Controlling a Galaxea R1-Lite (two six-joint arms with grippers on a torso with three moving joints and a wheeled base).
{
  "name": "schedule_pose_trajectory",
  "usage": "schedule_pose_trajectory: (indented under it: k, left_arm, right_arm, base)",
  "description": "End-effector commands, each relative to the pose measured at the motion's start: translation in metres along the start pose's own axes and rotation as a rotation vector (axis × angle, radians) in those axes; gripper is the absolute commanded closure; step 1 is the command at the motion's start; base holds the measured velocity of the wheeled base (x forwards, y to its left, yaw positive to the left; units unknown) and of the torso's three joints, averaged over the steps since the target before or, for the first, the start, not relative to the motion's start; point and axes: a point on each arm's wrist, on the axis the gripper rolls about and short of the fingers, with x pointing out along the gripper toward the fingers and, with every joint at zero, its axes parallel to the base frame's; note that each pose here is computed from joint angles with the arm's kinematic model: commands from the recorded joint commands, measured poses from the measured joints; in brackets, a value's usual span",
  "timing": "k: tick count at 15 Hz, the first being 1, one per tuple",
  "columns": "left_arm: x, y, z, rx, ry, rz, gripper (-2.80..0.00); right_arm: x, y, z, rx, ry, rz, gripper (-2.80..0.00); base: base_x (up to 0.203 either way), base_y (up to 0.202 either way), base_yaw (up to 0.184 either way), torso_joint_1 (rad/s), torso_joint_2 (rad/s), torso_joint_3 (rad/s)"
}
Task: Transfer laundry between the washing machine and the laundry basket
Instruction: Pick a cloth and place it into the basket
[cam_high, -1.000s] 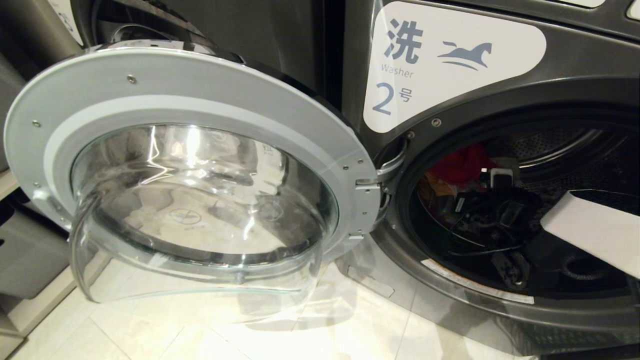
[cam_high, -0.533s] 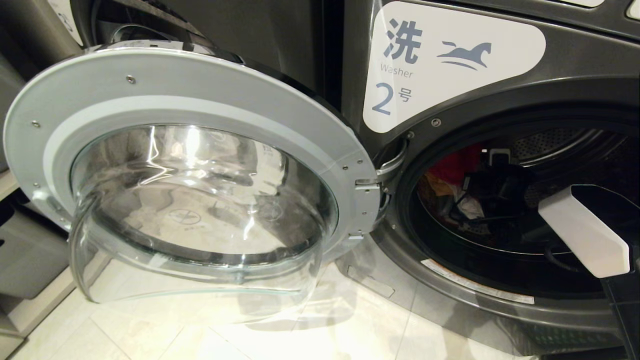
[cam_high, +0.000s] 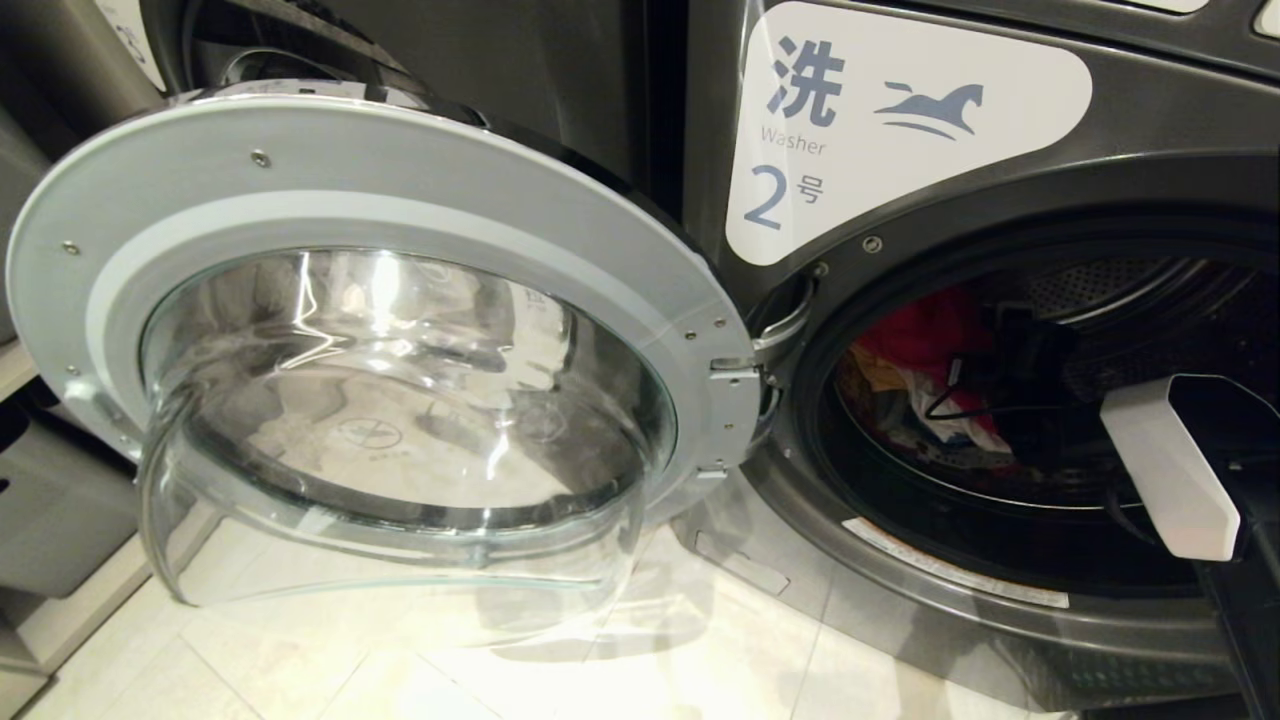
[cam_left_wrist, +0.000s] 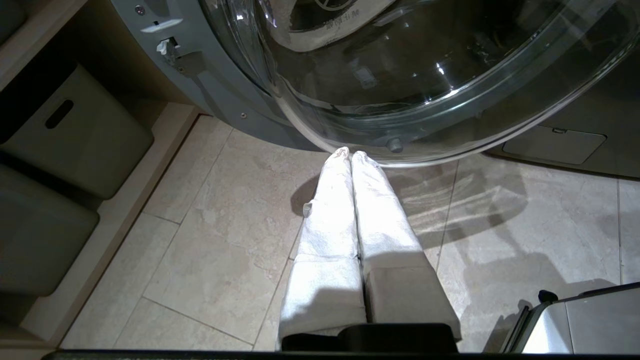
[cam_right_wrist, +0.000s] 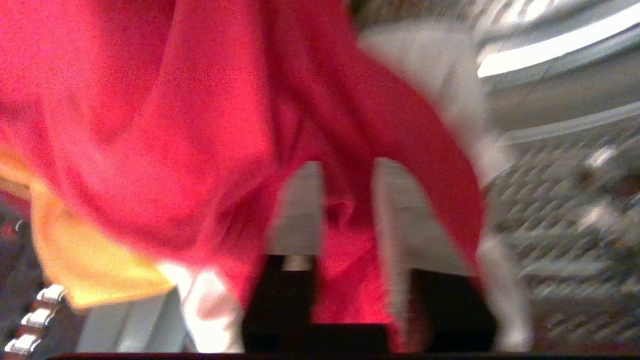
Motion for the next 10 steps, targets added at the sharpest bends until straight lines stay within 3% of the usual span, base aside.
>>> schedule_pose_trajectory:
  k: [1,3,8,10]
  left_arm:
    - [0.000,0.000,0.000,0.001,-0.001,0.000,0.00]
    - [0.000,0.000,0.000,0.001,0.001,0.000,0.00]
    - [0.000,0.000,0.000,0.001,0.001,0.000,0.00]
    - [0.000,0.000,0.000,0.001,0.001,0.000,0.00]
  right_arm:
    - [0.001,-0.001,-0.005,0.044,0.046,-0.004,-2.80]
    - [0.001,0.000,-0.012,0.126,0.092,-0.012,-2.80]
    - [-0.002,-0.002,-0.041,0.177,0.291,-0.094,-2.80]
    - [-0.002,-0.002,-0.045,0.187,0.303,-0.108,-2.80]
  base:
    - [0.000,0.000,0.000,0.000,0.00,0.000]
    - [0.000,0.000,0.000,0.000,0.00,0.000]
    - [0.000,0.000,0.000,0.000,0.00,0.000]
    - [0.000,0.000,0.000,0.000,0.00,0.000]
